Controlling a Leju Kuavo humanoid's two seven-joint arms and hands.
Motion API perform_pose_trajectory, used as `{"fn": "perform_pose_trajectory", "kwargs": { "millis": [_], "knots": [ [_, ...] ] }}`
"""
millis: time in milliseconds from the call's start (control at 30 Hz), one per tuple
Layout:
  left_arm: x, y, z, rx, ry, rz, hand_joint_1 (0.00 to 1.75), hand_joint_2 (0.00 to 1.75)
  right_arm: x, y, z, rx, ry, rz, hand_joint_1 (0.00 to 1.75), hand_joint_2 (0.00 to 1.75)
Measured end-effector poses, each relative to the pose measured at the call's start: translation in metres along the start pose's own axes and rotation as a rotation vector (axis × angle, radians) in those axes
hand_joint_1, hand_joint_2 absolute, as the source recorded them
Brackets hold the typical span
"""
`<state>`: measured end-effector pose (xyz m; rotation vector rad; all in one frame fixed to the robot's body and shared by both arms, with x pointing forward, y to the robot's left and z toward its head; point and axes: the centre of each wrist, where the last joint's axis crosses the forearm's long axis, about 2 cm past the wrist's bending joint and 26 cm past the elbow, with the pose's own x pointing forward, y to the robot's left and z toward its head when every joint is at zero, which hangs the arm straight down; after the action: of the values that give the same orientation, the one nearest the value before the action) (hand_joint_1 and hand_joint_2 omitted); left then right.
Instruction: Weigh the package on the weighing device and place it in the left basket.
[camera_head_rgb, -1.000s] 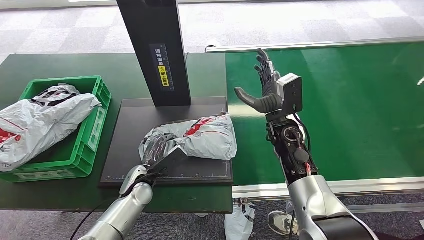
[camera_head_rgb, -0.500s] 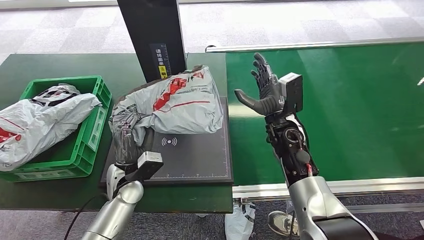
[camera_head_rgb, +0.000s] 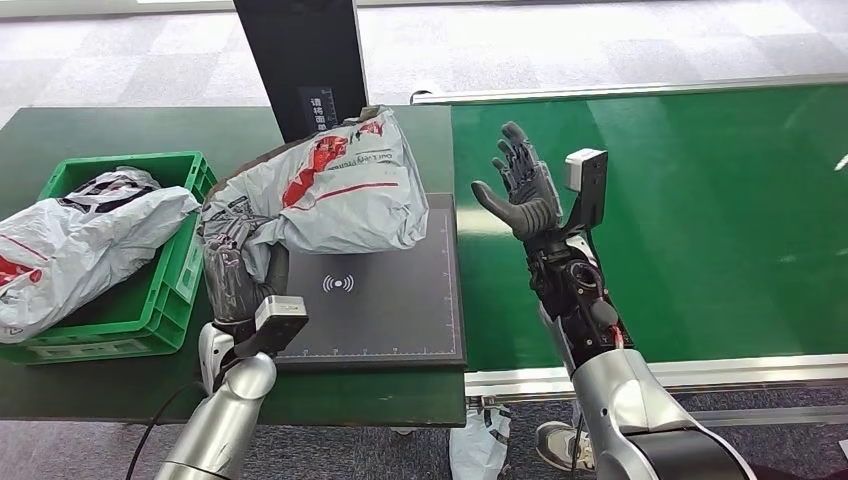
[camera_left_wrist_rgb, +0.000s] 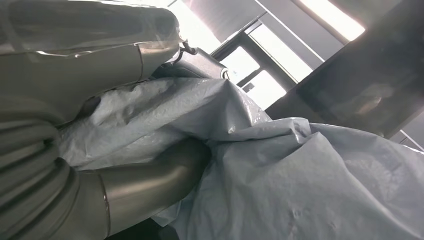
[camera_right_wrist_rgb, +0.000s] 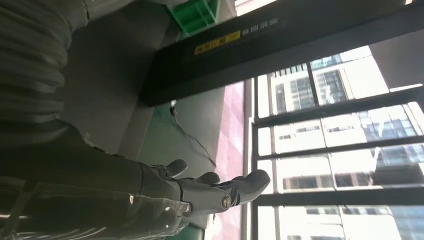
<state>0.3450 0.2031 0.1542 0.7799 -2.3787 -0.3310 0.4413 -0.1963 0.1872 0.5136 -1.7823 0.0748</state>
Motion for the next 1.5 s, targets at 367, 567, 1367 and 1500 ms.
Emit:
{"fn": "perform_pose_trajectory", "kwargs": {
  "millis": [367,567,1367,1500],
  "knots": [
    [-0.028,0.022,-0.03,-0.079,-0.052,-0.329,1.75,1.75,-0.03,0.009,0.013,-0.199,0.304,-0.199,0.0,1.75],
    [-0.057,0.046,-0.055,-0.119,0.113,-0.61,1.75,1.75,-0.034,0.012,0.015,-0.193,0.339,-0.196,0.0,1.75],
    [-0.167,0.134,-0.044,-0.259,0.795,-1.094,1.75,1.75,-0.037,0.025,0.013,-0.104,0.367,-0.136,0.0,1.75],
    [-0.175,0.139,-0.035,-0.344,0.87,-1.114,1.74,1.75,-0.037,0.027,0.013,-0.087,0.366,-0.138,0.0,1.75]
  ]
}}
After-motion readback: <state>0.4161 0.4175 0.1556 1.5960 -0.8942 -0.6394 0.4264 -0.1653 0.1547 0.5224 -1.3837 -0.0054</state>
